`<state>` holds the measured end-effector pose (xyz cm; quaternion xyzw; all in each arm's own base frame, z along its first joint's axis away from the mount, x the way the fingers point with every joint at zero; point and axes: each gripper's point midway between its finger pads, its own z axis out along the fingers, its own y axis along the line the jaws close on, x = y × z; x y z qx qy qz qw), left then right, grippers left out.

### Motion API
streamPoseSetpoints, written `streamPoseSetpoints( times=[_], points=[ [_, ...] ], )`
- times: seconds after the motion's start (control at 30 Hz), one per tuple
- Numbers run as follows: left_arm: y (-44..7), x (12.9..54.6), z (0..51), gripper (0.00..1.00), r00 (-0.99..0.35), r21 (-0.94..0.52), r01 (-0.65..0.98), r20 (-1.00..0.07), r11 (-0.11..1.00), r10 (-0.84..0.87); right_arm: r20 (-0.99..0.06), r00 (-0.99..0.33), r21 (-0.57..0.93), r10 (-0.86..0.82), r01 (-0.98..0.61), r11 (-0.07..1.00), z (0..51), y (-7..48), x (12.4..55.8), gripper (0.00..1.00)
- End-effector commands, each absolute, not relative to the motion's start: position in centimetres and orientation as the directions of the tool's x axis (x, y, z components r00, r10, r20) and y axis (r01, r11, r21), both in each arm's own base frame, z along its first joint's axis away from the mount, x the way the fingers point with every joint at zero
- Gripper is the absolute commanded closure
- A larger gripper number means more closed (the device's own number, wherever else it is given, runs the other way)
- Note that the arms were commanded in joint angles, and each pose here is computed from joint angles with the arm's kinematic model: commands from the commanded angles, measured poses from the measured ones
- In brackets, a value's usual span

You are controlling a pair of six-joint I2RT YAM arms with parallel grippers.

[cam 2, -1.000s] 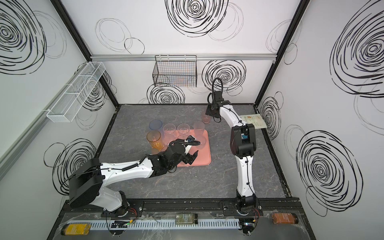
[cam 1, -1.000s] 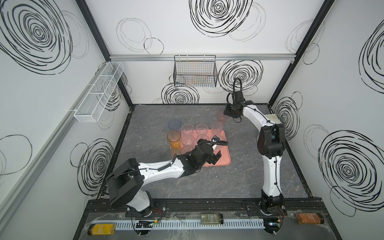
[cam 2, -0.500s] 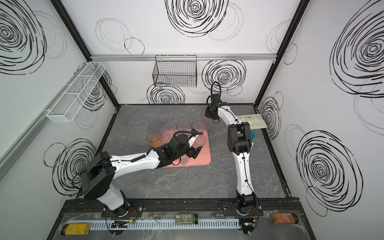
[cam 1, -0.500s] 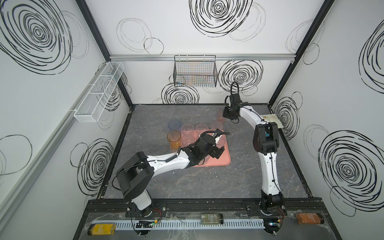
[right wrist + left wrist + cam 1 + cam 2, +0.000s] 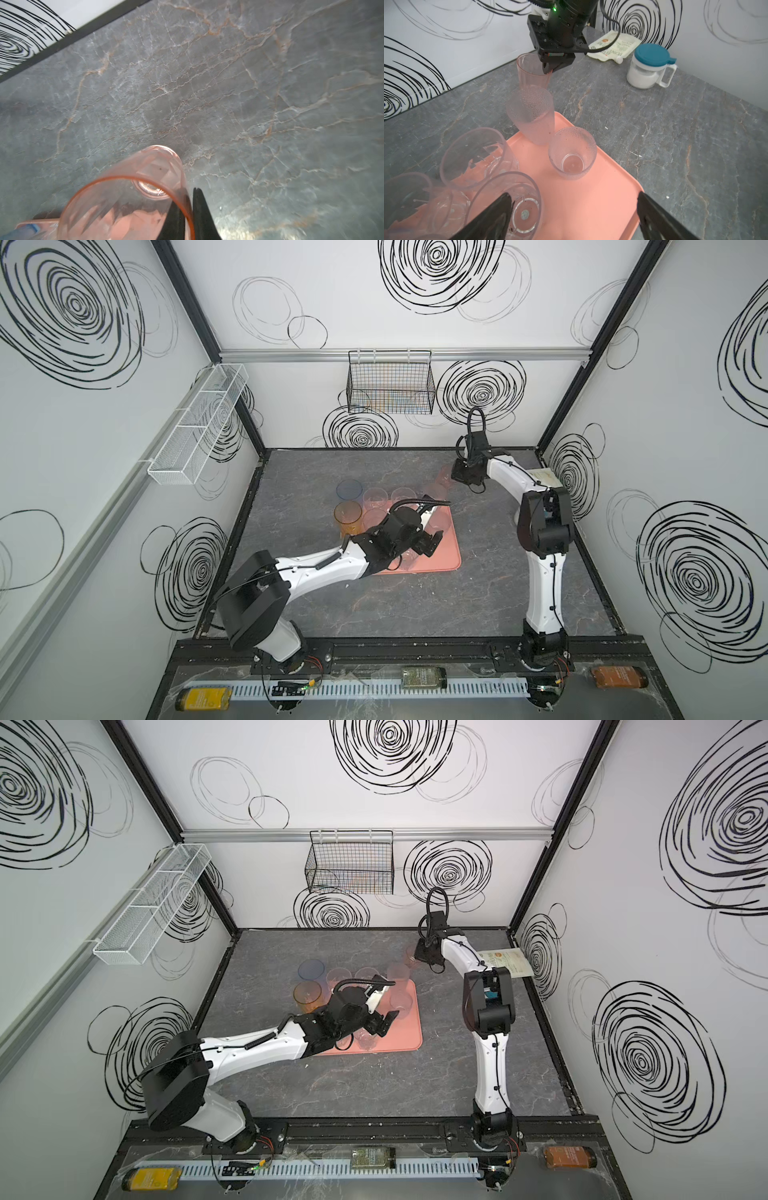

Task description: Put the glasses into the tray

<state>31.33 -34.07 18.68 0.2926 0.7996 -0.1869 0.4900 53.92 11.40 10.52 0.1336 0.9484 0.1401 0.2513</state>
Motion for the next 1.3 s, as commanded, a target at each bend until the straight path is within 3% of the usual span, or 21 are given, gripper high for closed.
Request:
streamPoseSetpoints(
  times=[0.0, 0.33, 0.7, 0.97, 1.27],
  points=[
    [-32.8, 31.1, 21.4, 0.04, -0.308, -0.021, 0.639, -0.923, 0.769, 0.231, -0.553, -0.762, 0.350, 0.336, 0.154, 0.924, 16.8, 10.5, 53.3, 0.90],
    [-25.9, 30.2, 23.7, 0.03, -0.292, -0.017, 0.552, -0.940, 0.833, 0.174, -0.590, -0.746, 0.312, 0.308, 0.141, 0.940, 19.3, 8.6, 44.0, 0.90],
    [-18.1, 28.0, 24.1, 0.03, -0.313, -0.017, 0.447, -0.940, 0.894, 0.139, -0.569, -0.803, 0.119, 0.179, 0.135, 0.984, 18.1, 6.6, 33.6, 0.90],
    [-15.0, 26.4, 23.8, 0.00, -0.349, -0.022, 0.389, -0.929, 0.921, 0.125, -0.496, -0.862, 0.075, 0.107, 0.080, 0.994, 15.3, 10.7, 27.4, 0.89],
    [-12.6, 26.0, 23.3, 0.04, -0.396, -0.032, 0.331, -0.912, 0.943, 0.108, -0.489, -0.871, 0.076, 0.046, 0.010, 0.997, 13.0, 15.4, 25.1, 0.89]
  ],
)
